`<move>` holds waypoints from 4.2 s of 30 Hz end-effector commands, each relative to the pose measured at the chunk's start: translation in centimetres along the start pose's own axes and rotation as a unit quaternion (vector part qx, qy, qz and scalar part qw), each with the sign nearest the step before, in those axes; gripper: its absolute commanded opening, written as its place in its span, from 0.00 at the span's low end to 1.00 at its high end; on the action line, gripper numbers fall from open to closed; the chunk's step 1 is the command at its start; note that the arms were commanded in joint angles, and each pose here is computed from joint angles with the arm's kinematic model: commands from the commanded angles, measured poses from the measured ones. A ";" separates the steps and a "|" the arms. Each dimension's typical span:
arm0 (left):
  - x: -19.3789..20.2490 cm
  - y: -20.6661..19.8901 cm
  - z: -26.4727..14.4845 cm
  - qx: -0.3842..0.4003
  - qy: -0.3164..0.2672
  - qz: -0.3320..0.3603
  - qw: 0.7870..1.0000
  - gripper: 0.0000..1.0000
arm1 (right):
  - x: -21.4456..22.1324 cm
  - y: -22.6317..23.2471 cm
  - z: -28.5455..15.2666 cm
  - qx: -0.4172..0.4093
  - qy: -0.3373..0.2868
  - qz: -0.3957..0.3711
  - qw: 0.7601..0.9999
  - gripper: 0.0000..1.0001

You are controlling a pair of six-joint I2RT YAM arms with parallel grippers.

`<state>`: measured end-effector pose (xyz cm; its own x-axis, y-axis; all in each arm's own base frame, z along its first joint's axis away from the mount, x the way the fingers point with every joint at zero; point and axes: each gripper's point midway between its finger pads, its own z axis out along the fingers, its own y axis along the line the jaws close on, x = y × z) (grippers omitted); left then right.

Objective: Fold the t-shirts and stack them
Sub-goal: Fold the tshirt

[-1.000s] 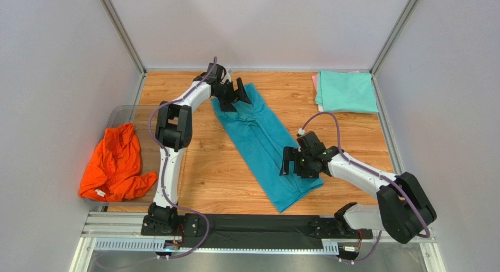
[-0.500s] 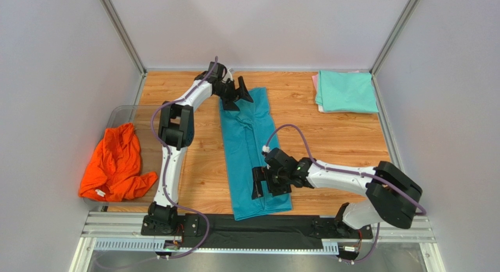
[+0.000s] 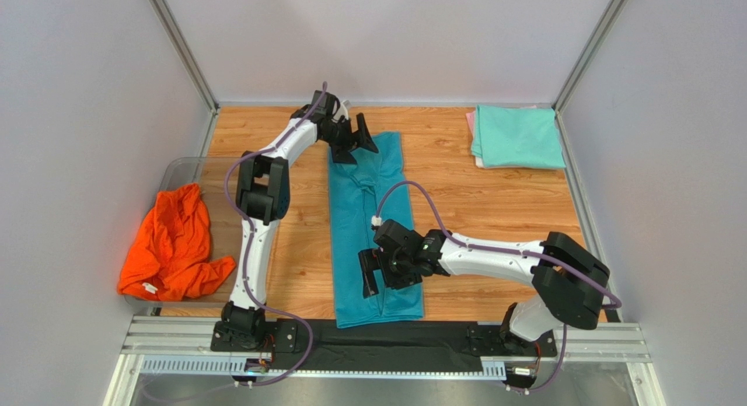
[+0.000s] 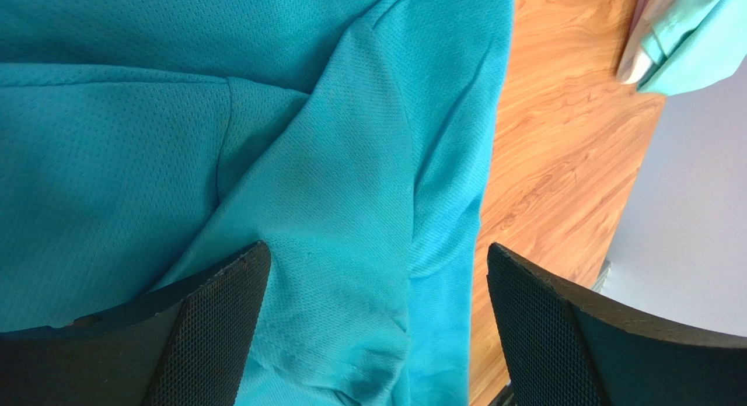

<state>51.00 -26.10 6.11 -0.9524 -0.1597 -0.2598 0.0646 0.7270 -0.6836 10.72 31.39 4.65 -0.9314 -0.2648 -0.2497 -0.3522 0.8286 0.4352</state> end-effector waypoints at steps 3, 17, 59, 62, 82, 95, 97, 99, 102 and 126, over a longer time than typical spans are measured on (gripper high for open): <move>-3.9 -8.7 -9.3 0.037 -0.100 0.079 0.991 1.00 | -3.4 0.4 -3.9 0.031 -0.078 -0.018 0.996 1.00; 14.9 -7.7 -21.7 0.003 -0.193 0.106 0.975 1.00 | -9.9 -3.3 -8.6 0.102 -0.189 -0.014 0.977 1.00; 29.8 2.2 -20.9 -0.004 -0.163 0.034 0.986 1.00 | -30.5 -18.0 4.5 0.297 -0.099 -0.008 0.950 1.00; 30.0 1.7 -20.4 0.014 -0.147 0.039 0.988 1.00 | -31.0 -18.6 4.9 0.294 -0.097 -0.013 0.951 1.00; 36.0 2.3 -16.8 0.031 -0.012 0.025 0.999 1.00 | -30.6 -9.9 -10.4 0.193 -0.243 -0.008 0.951 1.00; 37.9 5.2 -15.1 -0.028 0.016 0.030 0.999 0.83 | -12.7 -10.2 -10.4 0.085 -0.235 0.115 0.962 1.00; 37.8 5.4 -14.9 -0.030 0.015 0.031 0.999 0.82 | -10.0 -10.4 -9.4 0.082 -0.211 0.116 0.967 1.00; 37.7 5.3 -14.4 -0.027 0.016 0.028 0.999 0.80 | -8.7 -10.1 -9.3 0.076 -0.205 0.117 0.969 1.00; 37.6 4.9 -14.0 -0.016 0.022 0.029 0.999 0.71 | -6.1 -10.7 -8.3 0.081 -0.179 0.130 0.972 1.00; 39.6 6.0 -13.2 -0.043 0.069 0.044 0.996 0.00 | -0.7 -11.8 -5.8 0.101 -0.115 0.133 0.979 0.99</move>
<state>9.72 -19.56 1.15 -0.9787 -0.0159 -0.2047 0.1181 0.7722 -0.6244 15.57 18.31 4.28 -0.9354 0.0852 -0.3432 -0.0311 0.9470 0.3197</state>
